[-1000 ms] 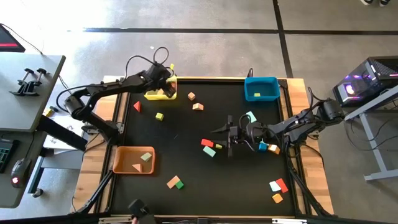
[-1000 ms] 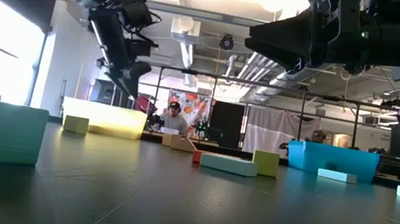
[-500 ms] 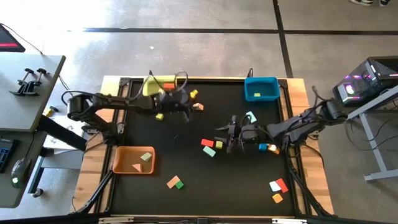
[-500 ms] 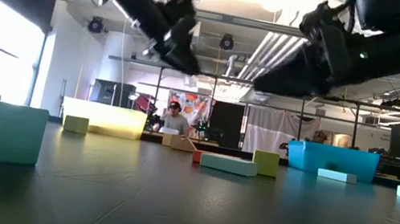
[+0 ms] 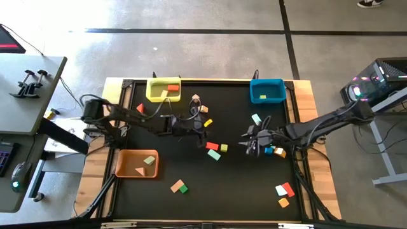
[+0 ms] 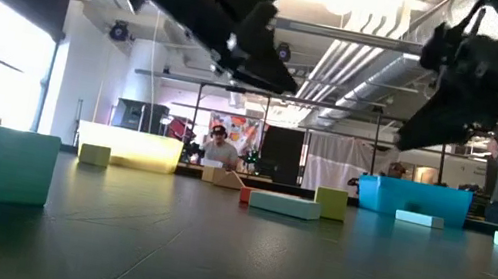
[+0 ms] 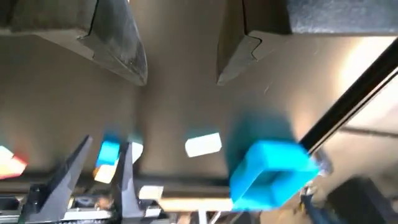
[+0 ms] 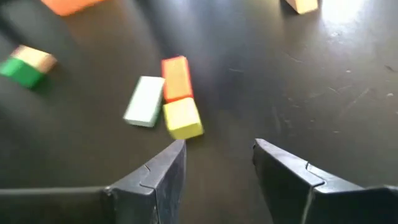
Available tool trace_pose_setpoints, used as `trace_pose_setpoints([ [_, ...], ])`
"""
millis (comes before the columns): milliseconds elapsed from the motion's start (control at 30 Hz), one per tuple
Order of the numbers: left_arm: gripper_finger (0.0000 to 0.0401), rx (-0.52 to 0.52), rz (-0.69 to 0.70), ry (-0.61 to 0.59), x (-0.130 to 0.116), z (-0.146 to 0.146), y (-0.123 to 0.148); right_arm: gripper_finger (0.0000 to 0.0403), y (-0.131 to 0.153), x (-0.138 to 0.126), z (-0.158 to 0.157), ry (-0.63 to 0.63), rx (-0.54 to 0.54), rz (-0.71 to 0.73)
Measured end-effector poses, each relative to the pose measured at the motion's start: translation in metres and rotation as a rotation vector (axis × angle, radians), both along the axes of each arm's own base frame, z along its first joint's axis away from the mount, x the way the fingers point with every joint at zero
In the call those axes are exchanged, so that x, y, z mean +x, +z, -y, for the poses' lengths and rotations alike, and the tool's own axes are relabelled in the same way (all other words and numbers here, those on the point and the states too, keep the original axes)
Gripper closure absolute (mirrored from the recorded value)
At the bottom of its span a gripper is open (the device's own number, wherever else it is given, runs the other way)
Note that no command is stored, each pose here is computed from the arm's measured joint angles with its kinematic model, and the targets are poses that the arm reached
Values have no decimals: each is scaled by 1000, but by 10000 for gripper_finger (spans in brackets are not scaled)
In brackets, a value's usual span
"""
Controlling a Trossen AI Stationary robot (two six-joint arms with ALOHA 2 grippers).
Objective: Sort blocks by size
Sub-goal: Put the blue wooden block into the blue bin
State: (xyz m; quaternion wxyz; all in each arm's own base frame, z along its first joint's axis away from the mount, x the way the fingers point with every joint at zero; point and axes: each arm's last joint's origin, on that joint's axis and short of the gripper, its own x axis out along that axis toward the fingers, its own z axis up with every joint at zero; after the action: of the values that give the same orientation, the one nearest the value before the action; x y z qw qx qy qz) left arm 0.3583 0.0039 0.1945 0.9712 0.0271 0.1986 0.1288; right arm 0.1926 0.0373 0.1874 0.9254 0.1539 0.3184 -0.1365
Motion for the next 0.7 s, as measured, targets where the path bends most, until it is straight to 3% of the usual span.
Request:
trace_pose_setpoints([
  [100,222,20,87,-98,13,9,-11,220,10,-10,-7,34,28,33],
  [233,222,23,162,-185,23,18,-25,220,31,-23,-16,37,50,-32],
  [500,222,-10,141,-174,24,19,-34,220,80,-46,-21,-112,8,-359],
  [700,222,-9,141,-174,24,19,-33,220,75,-54,-20,-201,15,-605],
])
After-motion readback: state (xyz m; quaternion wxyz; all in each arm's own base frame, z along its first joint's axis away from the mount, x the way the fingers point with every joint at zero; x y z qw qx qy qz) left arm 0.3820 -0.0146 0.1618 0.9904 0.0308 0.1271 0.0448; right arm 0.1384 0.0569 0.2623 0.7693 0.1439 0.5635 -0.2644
